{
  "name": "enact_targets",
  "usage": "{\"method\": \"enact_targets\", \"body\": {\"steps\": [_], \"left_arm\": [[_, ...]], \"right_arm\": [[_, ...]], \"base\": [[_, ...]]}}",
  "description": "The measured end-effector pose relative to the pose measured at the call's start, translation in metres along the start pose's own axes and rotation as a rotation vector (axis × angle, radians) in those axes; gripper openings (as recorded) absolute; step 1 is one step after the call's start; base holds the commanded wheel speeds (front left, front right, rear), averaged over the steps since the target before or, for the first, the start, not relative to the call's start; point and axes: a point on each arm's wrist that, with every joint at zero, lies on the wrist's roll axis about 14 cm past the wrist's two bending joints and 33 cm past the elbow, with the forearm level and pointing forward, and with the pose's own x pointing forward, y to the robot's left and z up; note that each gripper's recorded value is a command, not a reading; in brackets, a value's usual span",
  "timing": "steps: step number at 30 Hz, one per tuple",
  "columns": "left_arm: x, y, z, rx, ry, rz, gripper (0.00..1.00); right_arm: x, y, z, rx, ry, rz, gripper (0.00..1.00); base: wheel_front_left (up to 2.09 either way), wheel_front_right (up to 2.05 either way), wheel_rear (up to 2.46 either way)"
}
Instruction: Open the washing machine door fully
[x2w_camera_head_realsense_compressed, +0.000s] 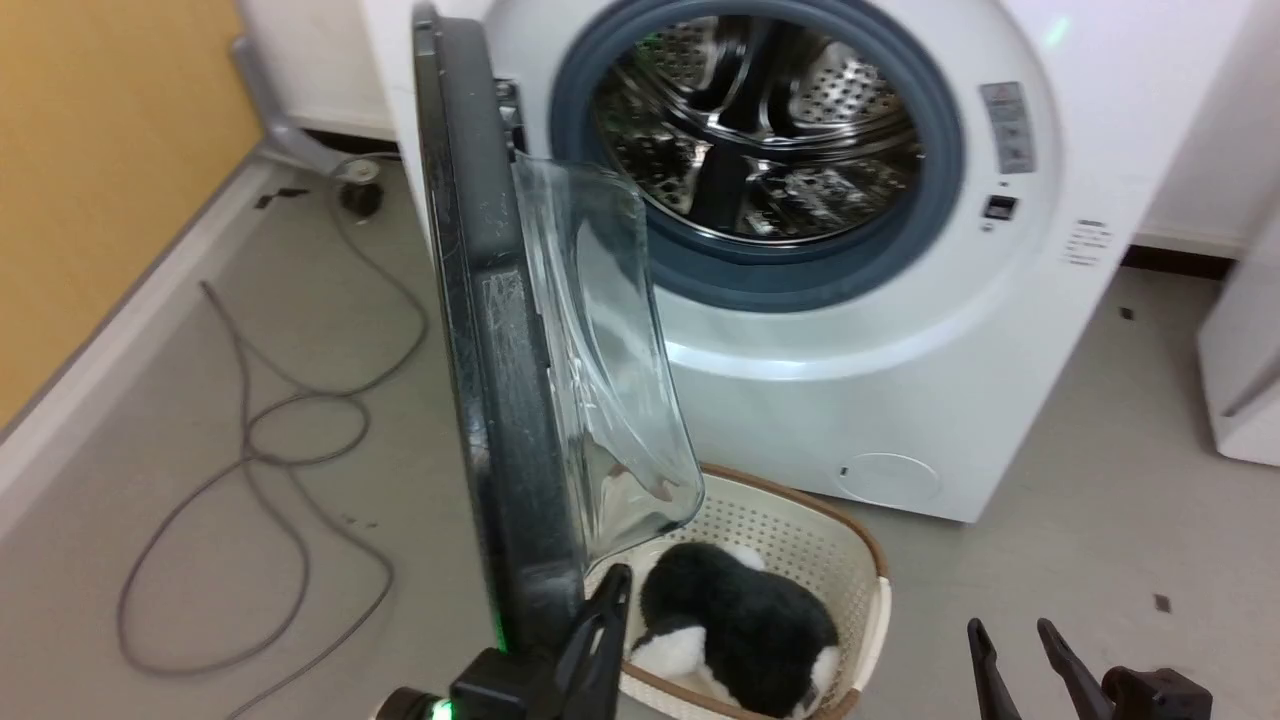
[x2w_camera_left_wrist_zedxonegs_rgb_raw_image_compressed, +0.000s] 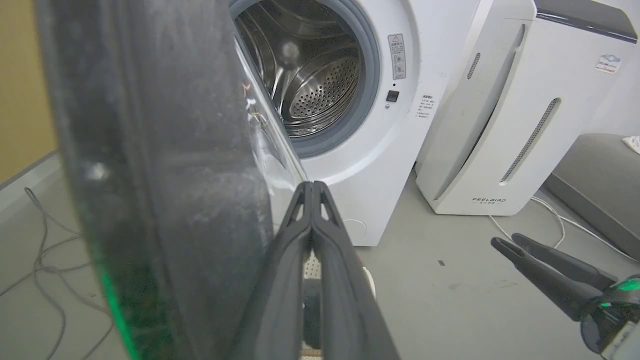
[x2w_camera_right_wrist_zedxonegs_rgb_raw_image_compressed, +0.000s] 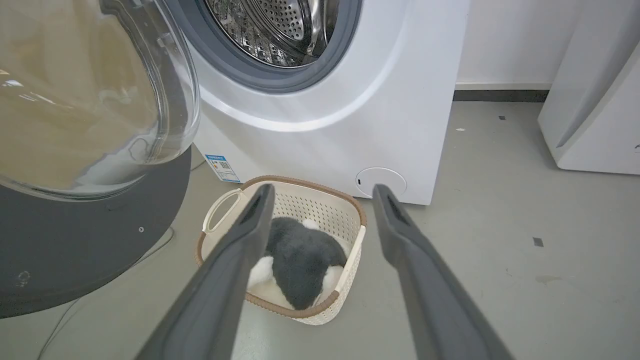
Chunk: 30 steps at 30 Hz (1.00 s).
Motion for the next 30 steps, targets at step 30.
{"method": "enact_targets", "body": {"steps": [30], "left_arm": [[-0.067, 0.179, 0.015, 0.129, -0.052, 0.604, 0.00]], "right_arm": [[0.042, 0.058, -0.023, -0.057, 0.104, 0.198, 1.00]], "base": [[0.00, 0.00, 0.00]]}}
